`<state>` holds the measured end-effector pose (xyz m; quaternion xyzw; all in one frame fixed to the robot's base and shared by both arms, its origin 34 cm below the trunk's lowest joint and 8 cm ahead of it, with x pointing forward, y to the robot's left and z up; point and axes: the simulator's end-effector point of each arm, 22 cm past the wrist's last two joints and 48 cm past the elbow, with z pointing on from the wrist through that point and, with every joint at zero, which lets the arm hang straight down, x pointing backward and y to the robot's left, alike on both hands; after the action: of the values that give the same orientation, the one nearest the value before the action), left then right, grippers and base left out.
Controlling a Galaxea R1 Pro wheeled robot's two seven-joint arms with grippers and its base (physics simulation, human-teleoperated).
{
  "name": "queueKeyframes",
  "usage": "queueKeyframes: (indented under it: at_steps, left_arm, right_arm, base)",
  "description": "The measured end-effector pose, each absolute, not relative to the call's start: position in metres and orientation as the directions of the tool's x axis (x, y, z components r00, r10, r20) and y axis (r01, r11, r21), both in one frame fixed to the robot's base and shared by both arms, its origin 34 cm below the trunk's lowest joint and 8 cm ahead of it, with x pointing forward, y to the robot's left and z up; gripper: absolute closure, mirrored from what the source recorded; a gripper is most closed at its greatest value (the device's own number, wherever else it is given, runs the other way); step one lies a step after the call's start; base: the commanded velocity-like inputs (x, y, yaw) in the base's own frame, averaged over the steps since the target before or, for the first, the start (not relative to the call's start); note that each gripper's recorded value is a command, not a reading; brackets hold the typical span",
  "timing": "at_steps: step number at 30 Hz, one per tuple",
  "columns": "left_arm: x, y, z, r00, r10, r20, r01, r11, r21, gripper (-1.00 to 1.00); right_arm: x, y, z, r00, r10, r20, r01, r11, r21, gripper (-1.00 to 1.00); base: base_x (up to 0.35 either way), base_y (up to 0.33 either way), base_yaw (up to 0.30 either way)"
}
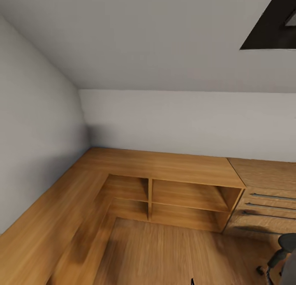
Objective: In the bedroom, organize the workspace by keeping the computer under the desk, ensuring the monitor is on the desk, placing the keyboard on the desk next to the monitor, placing the mouse on the desk next to the keyboard, moving the folder from the swivel chair onto the desk next to the mouse, stacking the notebook on top of the folder with the pen on top of the notebook, and positioning the swivel chair next to the desk.
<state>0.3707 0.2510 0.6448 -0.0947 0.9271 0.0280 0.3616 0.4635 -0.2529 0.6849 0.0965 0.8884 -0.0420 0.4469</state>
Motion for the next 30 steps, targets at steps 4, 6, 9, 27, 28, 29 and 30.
queueKeyframes:
  at_steps: [4, 6, 9, 27, 28, 29, 30]
  left_arm:
    - [0.372, 0.245, 0.640, -0.724, -0.161, -0.671, -0.196, 0.980, -0.024, -1.00]
    - [0.373, 0.241, 0.639, -0.724, -0.165, -0.670, -0.196, 0.980, -0.029, -1.00]
    - [0.376, 0.233, 0.637, -0.722, -0.170, -0.671, -0.195, 0.980, -0.039, -1.00]
    - [0.416, 0.244, 0.622, -0.780, -0.163, -0.604, -0.192, 0.981, -0.016, -1.00]
    - [0.418, 0.244, 0.621, -0.781, -0.160, -0.603, -0.189, 0.982, -0.016, -1.00]
    - [0.421, 0.243, 0.621, -0.783, -0.155, -0.603, -0.181, 0.983, -0.018, -1.00]
    - [0.422, 0.243, 0.620, -0.783, -0.152, -0.603, -0.177, 0.984, -0.018, -1.00]
  right_arm:
    - [0.465, -0.254, 0.681, -0.582, 0.133, -0.802, 0.209, 0.978, 0.011, -1.00]
    - [0.465, -0.254, 0.679, -0.582, 0.133, -0.802, 0.210, 0.978, 0.010, -1.00]
    - [0.466, -0.255, 0.676, -0.582, 0.133, -0.803, 0.210, 0.978, 0.010, -1.00]
    - [0.471, -0.254, 0.657, -0.581, 0.132, -0.803, 0.209, 0.978, 0.010, -1.00]
    - [0.471, -0.254, 0.656, -0.581, 0.132, -0.803, 0.209, 0.978, 0.010, -1.00]
    - [0.472, -0.255, 0.655, -0.580, 0.132, -0.804, 0.209, 0.978, 0.009, -1.00]
    - [0.472, -0.255, 0.654, -0.580, 0.131, -0.804, 0.208, 0.978, 0.009, -1.00]
  base:
    - [0.000, 0.000, -0.253]
    - [0.000, 0.000, -0.253]
    - [0.000, 0.000, -0.253]
    - [0.000, 0.000, -0.253]
    - [0.000, 0.000, -0.253]
    - [0.000, 0.000, -0.253]
    - [0.000, 0.000, -0.253]
